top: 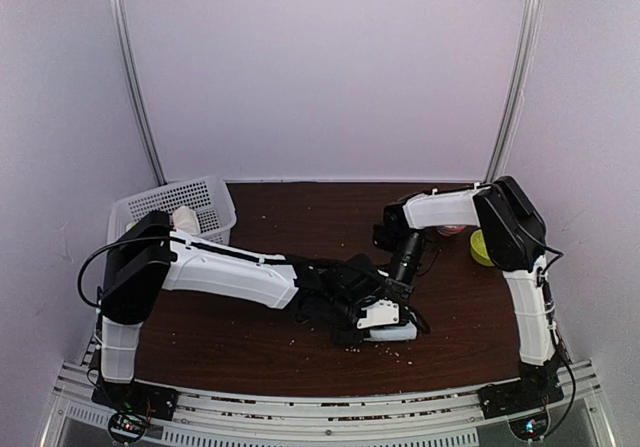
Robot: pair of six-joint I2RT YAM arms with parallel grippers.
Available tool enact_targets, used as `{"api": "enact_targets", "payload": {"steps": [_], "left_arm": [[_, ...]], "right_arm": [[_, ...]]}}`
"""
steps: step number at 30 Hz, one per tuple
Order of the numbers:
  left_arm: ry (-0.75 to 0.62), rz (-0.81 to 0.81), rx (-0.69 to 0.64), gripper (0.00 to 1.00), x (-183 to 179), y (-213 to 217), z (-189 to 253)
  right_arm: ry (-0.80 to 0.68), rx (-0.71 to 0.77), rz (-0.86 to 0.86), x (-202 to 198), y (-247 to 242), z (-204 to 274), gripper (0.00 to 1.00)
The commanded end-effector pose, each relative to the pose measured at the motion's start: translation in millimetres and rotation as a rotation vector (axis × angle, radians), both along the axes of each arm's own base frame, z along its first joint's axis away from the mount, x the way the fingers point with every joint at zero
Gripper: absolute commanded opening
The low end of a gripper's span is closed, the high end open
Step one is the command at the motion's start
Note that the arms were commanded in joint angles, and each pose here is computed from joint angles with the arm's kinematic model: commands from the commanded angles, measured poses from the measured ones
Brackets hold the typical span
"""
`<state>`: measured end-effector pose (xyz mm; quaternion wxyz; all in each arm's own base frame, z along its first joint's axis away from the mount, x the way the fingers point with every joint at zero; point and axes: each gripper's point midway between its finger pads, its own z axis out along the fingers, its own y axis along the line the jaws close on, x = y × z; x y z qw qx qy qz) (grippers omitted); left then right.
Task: Roll the towels
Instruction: Roll the towel at the center of the board.
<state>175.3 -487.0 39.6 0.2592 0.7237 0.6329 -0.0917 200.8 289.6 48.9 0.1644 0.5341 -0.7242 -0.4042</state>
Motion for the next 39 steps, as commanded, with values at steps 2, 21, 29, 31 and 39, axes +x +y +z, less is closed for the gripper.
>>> {"api": "enact_targets", "payload": {"steps": [2, 21, 29, 31, 39], "left_arm": [[0.198, -0.023, 0.116, 0.02, -33, 20, -23], [1.208, 0.205, 0.141, 0.00, -60, 28, -48], [1.261, 0.254, 0.178, 0.01, -52, 31, -62], [1.264, 0.270, 0.187, 0.01, -51, 33, -64], [1.251, 0.273, 0.177, 0.01, -47, 32, -62]], "right_arm": [[-0.360, 0.132, -0.093, 59, 5, 87, 0.56], [-0.826, 0.656, -0.211, -12, -33, 321, 1.00], [-0.766, 0.490, 0.039, -50, -32, 228, 0.89], [-0.773, 0.412, 0.071, -49, -32, 202, 0.81], [-0.777, 0.302, 0.173, -67, -46, 152, 0.72]]}}
